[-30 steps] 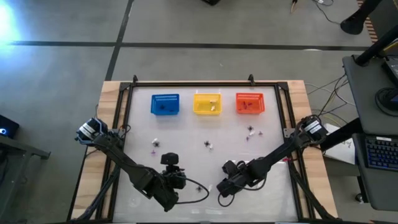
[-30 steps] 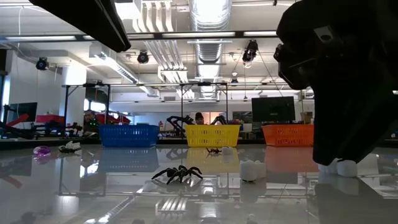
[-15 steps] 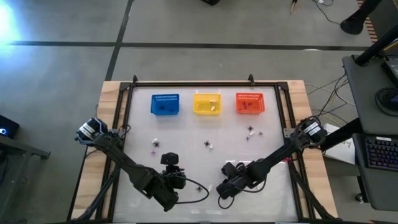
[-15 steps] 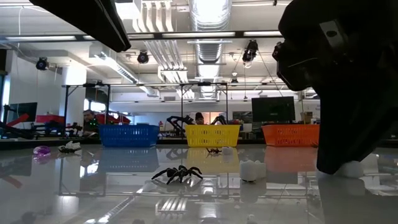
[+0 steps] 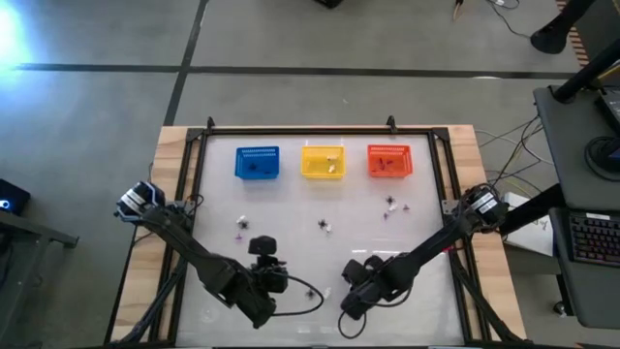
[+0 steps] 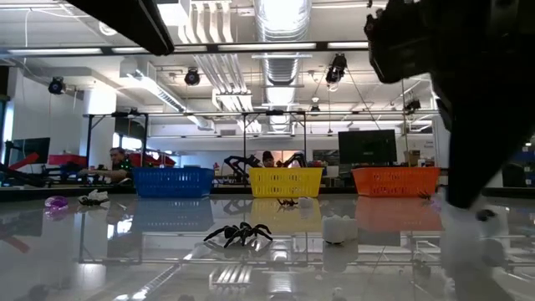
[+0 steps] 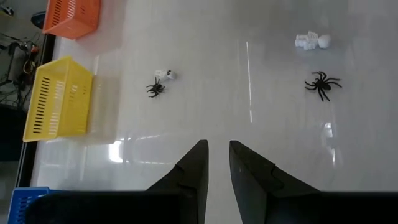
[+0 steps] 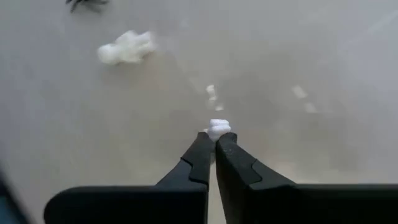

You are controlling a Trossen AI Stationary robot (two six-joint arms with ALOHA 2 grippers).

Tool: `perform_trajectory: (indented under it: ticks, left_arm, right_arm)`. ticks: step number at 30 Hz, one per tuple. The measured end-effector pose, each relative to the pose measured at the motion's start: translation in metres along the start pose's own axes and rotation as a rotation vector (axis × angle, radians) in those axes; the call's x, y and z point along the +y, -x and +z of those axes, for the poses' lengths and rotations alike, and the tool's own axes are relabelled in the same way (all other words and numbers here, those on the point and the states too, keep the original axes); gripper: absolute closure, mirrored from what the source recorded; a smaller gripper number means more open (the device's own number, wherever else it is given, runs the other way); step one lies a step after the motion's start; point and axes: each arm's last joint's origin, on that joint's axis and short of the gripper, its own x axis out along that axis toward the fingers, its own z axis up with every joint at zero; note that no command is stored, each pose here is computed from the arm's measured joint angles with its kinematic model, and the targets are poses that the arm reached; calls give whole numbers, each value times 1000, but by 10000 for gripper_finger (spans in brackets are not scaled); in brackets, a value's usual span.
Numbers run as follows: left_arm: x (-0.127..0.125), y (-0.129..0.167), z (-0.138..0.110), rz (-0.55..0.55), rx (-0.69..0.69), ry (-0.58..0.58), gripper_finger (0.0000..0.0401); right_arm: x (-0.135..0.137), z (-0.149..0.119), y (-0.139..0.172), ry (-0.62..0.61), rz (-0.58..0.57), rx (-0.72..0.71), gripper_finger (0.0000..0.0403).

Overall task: Sort Halloween decoration
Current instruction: Put the white skeleton toy into the yellow basket

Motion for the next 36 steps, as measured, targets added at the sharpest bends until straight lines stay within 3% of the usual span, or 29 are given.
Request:
perform_trajectory:
  ticks: [5, 13, 26, 36]
  left_arm:
    - [14, 15, 0, 0, -12, 42, 353]
    - [33, 32, -7, 17, 12, 61, 353]
    - [43, 37, -22, 85, 132, 34, 353]
    - [44, 37, -22, 86, 134, 28, 353]
  right_arm:
    - [-7, 11, 7, 51, -116, -7, 396]
    - [-21, 33, 6, 124, -182, -25, 396]
    - [-42, 75, 4, 173, -212, -31, 395]
    - [-48, 102, 20, 219, -270, -55, 394]
